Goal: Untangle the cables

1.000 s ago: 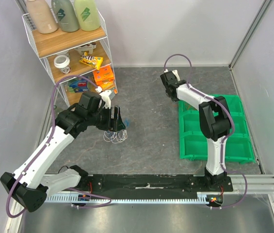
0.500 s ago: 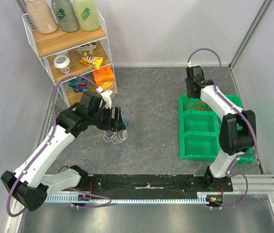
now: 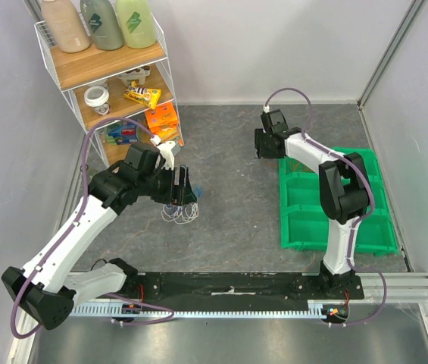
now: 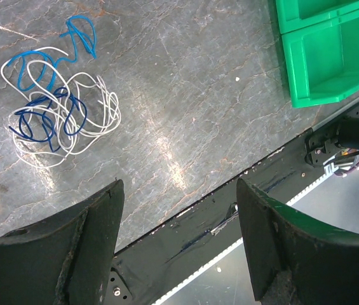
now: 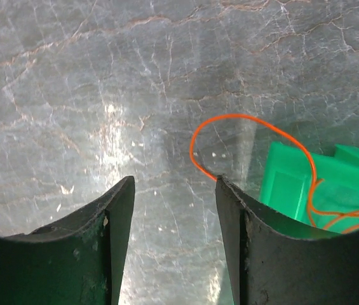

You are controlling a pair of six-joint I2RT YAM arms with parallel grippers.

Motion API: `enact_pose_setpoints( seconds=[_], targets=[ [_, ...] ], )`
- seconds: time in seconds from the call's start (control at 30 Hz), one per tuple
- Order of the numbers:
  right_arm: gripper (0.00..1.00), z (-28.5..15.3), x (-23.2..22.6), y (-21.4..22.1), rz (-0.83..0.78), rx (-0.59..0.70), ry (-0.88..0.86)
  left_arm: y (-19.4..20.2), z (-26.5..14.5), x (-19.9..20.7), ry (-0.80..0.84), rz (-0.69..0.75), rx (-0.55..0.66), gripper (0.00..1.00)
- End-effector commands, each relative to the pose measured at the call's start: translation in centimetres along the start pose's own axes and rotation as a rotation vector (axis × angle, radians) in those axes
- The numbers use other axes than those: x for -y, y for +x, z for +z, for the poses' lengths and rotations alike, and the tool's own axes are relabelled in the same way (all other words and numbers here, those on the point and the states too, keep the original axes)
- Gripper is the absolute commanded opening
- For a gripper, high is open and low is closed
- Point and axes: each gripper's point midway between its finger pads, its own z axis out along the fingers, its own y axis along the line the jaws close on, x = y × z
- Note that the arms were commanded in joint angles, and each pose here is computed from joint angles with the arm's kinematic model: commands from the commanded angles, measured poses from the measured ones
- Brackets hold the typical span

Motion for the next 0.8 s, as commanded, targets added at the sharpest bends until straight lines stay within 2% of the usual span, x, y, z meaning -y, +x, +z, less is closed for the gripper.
enact_pose_setpoints(
  seconds=[0.0, 0.13, 0.23, 0.3, 0.43, 0.6, 0.7, 0.77],
  targets=[
    [0.62, 2.2, -0.2, -1.5, 0.126, 0.072, -0.011, -1.2, -1.4, 0.8, 0.029, 0.035, 0.054, 0.77],
    [0.58, 4.4, 0.8, -0.9, 0.125, 0.069, 0.049, -1.2, -1.5, 0.9, 0.028, 0.039, 0.052, 0.77],
    [0.48, 5.8, 1.5, 0.4, 0.116, 0.051, 0.120, -1.2, -1.5, 0.8, 0.023, 0.036, 0.053, 0.77],
    [0.38, 6.2, 1.7, 1.0, 0.099, 0.053, 0.173, -1.3, -1.5, 0.8, 0.024, 0.036, 0.054, 0.77],
    [0.00, 5.2, 2.1, 1.0, 0.080, 0.083, 0.237, -1.2, -1.5, 0.8, 0.022, 0.032, 0.052, 0.77],
    [0.00, -1.0, 1.1, -3.7, 0.124, 0.207, 0.112, -1.1, -1.2, 0.7, 0.021, 0.033, 0.044, 0.77],
    [0.00, -4.4, 2.6, -5.0, 0.222, 0.216, 0.007, -1.1, -1.0, 0.6, 0.018, 0.030, 0.037, 0.77],
    [0.00, -5.6, 4.4, -4.3, 0.300, 0.189, -0.056, -1.1, -0.8, 0.6, 0.021, 0.031, 0.032, 0.77]
  ],
)
